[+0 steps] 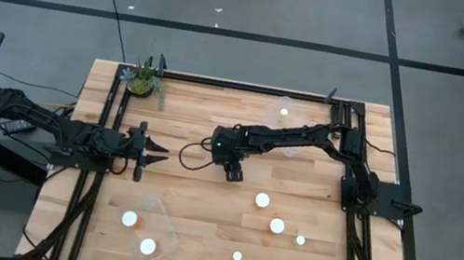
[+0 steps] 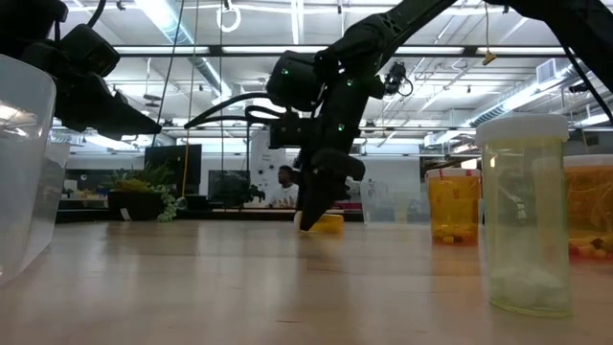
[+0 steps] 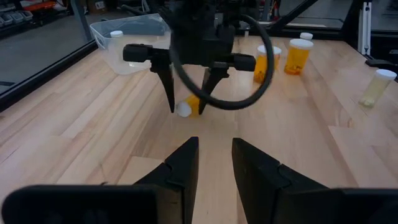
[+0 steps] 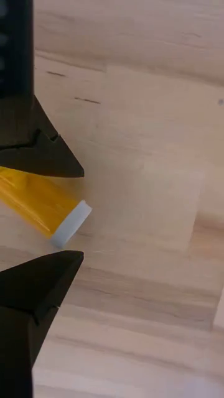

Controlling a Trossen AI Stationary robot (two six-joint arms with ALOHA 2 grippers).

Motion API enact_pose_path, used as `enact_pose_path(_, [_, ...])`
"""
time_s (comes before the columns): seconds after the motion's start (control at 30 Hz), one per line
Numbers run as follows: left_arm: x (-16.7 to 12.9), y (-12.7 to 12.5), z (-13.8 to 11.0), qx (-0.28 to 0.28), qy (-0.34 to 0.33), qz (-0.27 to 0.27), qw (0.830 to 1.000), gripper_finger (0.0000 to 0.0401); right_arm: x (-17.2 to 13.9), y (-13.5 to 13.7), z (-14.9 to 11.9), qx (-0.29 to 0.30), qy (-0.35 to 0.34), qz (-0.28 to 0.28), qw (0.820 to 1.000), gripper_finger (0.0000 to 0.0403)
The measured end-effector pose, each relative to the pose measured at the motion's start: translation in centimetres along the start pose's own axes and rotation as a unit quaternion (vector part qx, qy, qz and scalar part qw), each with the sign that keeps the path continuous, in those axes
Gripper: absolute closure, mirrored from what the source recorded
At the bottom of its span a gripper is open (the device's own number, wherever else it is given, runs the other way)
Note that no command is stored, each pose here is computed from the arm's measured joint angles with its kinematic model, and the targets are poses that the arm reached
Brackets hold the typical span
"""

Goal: Pick and place medicine bottles into bin by pill shape (circle, oval)
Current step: Put the small orange pill bottle into the top transparent bin

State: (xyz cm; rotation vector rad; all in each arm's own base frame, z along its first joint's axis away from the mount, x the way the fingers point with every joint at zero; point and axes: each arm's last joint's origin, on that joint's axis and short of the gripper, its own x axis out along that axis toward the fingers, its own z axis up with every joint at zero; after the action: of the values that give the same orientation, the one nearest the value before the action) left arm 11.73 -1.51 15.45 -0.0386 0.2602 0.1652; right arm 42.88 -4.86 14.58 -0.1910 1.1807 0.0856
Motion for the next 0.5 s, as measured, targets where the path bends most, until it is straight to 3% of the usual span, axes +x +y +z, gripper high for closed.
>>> enact_pose_path(0.2, [0.0, 0.0, 0.0, 0.0, 0.0, 0.0, 1.0, 0.0296, 0.0, -0.07, -0.03, 0.068, 0.003, -0.012, 0.998, 0.02])
enact_pose_path(0.5, [0.0, 0.0, 0.0, 0.0, 0.0, 0.0, 1.0, 0.0296, -0.01, -0.15, -0.04, 0.11, 0.006, -0.03, 0.993, 0.0276])
